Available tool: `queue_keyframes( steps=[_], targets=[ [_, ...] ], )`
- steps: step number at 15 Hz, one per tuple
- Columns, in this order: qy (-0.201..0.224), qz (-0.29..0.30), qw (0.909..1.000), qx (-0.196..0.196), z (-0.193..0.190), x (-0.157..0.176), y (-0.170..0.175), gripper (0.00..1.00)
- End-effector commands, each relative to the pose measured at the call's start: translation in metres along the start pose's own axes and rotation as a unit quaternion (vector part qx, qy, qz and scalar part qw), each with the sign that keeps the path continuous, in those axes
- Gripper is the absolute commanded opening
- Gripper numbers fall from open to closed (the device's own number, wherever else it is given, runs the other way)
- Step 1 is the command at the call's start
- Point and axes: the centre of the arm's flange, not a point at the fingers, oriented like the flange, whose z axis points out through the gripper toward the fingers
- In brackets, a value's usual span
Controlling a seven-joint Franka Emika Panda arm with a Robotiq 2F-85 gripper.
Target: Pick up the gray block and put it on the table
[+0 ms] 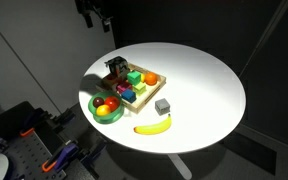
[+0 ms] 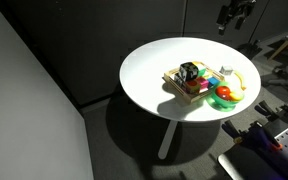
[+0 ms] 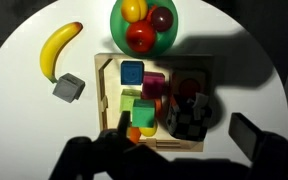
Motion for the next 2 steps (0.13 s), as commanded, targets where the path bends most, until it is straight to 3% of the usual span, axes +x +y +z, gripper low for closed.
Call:
queue_keyframes(
  steps=[1,2],
  targets=[
    [0.0,0.0,1.0,0.0,0.0001,-0.0001,-0.0002,1.0],
    [0.0,0.0,1.0,0.0,0.0003,-0.0002,-0.0003,1.0]
  ],
)
